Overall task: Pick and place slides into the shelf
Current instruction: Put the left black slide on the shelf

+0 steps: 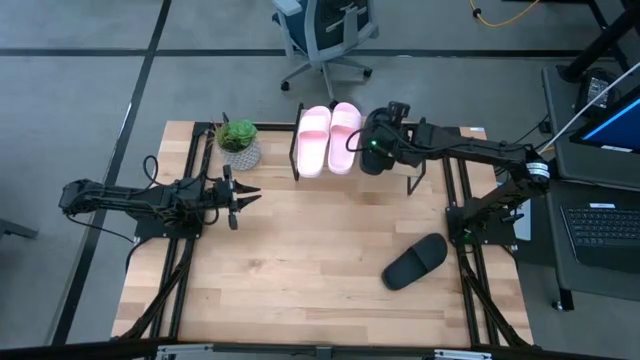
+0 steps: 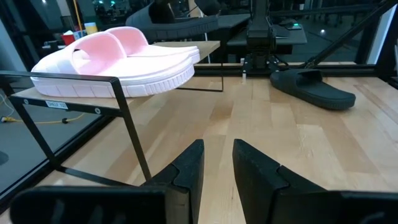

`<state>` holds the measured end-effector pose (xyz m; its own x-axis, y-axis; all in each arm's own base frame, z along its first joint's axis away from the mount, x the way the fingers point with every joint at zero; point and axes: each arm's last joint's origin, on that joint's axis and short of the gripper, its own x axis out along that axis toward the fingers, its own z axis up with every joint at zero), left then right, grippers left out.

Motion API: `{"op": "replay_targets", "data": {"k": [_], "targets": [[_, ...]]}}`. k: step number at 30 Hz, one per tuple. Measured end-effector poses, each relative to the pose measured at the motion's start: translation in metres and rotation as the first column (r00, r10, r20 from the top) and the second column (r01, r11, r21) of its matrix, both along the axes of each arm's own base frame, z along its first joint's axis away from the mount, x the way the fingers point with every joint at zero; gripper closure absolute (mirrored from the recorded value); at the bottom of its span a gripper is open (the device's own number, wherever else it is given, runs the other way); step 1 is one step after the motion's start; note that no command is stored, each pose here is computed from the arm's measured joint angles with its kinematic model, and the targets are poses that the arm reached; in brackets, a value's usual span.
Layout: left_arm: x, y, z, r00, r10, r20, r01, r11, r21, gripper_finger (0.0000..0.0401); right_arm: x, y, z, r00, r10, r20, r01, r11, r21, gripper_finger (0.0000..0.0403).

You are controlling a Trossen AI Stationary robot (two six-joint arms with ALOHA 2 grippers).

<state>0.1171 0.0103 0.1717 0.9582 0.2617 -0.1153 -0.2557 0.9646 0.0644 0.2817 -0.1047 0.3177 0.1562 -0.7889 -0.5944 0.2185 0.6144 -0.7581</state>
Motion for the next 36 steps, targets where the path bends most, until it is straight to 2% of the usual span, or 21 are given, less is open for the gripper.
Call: {"op": "replay_targets", "data": {"k": [12, 36], "targets": [[0.0, 0.0, 0.0, 1.0, 0.0, 0.0, 0.0, 1.0, 0.0, 0.0323, 0.011, -0.008, -0.015, 0.999, -0.001, -0.048, 0.002, 1.0, 0.009, 0.0392], [0.0, 0.0, 0.0, 1.0, 0.0, 0.0, 0.0, 1.0, 0.0, 0.0323, 0.011, -0.009, -0.016, 0.999, 0.011, -0.038, -0.01, 0.999, 0.035, 0.0392]]}}
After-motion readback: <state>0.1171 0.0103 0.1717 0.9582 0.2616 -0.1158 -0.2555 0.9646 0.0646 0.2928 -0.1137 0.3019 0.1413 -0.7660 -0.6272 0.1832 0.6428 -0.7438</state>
